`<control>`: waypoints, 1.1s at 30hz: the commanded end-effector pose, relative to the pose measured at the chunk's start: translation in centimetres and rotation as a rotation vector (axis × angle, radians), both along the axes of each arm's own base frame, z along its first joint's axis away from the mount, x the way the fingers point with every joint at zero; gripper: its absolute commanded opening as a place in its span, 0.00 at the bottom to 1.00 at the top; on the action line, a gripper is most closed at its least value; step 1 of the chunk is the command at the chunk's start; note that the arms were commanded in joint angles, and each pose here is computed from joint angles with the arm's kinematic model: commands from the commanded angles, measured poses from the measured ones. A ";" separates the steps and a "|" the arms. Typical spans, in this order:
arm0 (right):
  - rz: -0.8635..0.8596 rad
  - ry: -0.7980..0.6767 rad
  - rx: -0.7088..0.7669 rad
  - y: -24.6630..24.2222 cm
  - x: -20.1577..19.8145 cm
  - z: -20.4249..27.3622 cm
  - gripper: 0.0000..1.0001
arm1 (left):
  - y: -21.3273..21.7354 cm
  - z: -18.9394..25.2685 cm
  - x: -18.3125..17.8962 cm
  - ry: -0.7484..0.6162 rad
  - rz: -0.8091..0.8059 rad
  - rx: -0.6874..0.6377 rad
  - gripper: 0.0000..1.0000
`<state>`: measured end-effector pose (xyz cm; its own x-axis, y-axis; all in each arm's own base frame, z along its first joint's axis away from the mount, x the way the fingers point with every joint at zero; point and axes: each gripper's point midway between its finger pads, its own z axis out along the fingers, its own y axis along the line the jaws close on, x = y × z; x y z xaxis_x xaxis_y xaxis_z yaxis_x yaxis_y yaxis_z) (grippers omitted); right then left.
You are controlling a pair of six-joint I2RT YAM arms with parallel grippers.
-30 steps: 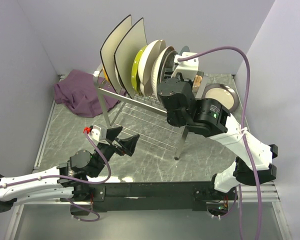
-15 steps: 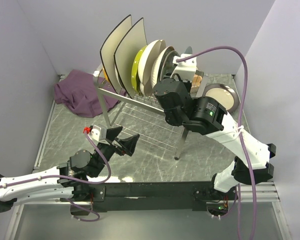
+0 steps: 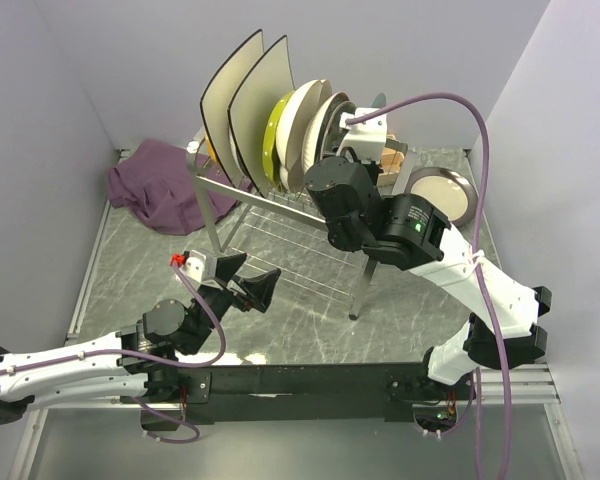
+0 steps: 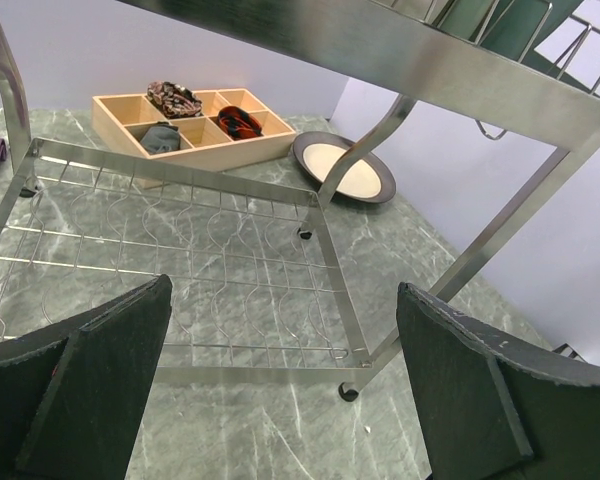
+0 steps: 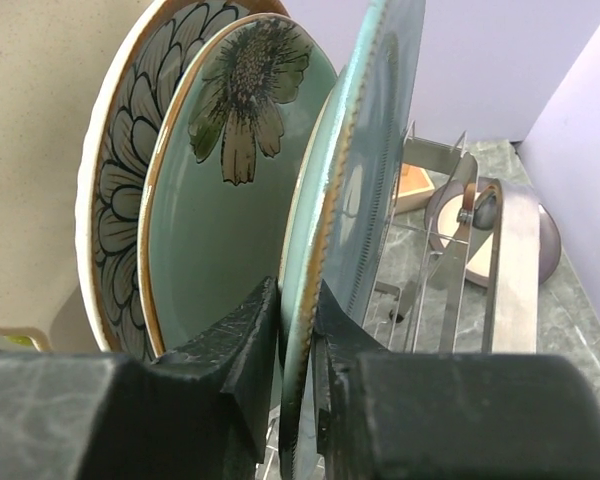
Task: Unload the plates from the dish rack
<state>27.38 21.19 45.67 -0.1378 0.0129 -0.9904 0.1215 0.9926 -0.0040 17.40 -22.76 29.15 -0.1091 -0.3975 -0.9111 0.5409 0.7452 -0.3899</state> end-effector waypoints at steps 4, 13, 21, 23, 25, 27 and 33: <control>-0.073 -0.048 0.005 -2.9 -0.2 2.1 0.10 | 0.1 1.0 0.0 -0.017 0.005 -0.027 0.99; -0.075 -0.075 0.015 -3.4 -0.4 3.1 0.00 | 0.1 0.9 0.1 -0.016 0.010 -0.024 0.99; -0.099 -0.133 0.060 -4.7 -1.1 5.3 0.00 | 0.0 0.9 0.1 -0.014 0.010 -0.023 0.99; -0.102 -0.156 0.095 -4.8 -1.4 6.0 0.00 | 0.0 0.9 0.1 -0.016 0.010 -0.024 0.99; -0.093 -0.162 0.080 -4.9 -1.6 6.2 0.00 | 0.1 1.0 0.1 -0.016 0.010 -0.026 0.99; -0.090 -0.174 0.103 -5.0 -1.7 6.5 0.00 | 0.0 0.9 0.1 -0.016 0.009 -0.023 0.99; -0.079 -0.185 0.110 -5.2 -2.0 7.2 0.00 | 0.0 0.9 0.1 -0.015 0.012 -0.023 0.99</control>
<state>26.74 20.40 49.09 -0.0206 0.0449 -0.9988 0.0991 0.9942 0.0426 17.52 -22.80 28.93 -0.1090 -0.3907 -0.9141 0.5343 0.7524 -0.3853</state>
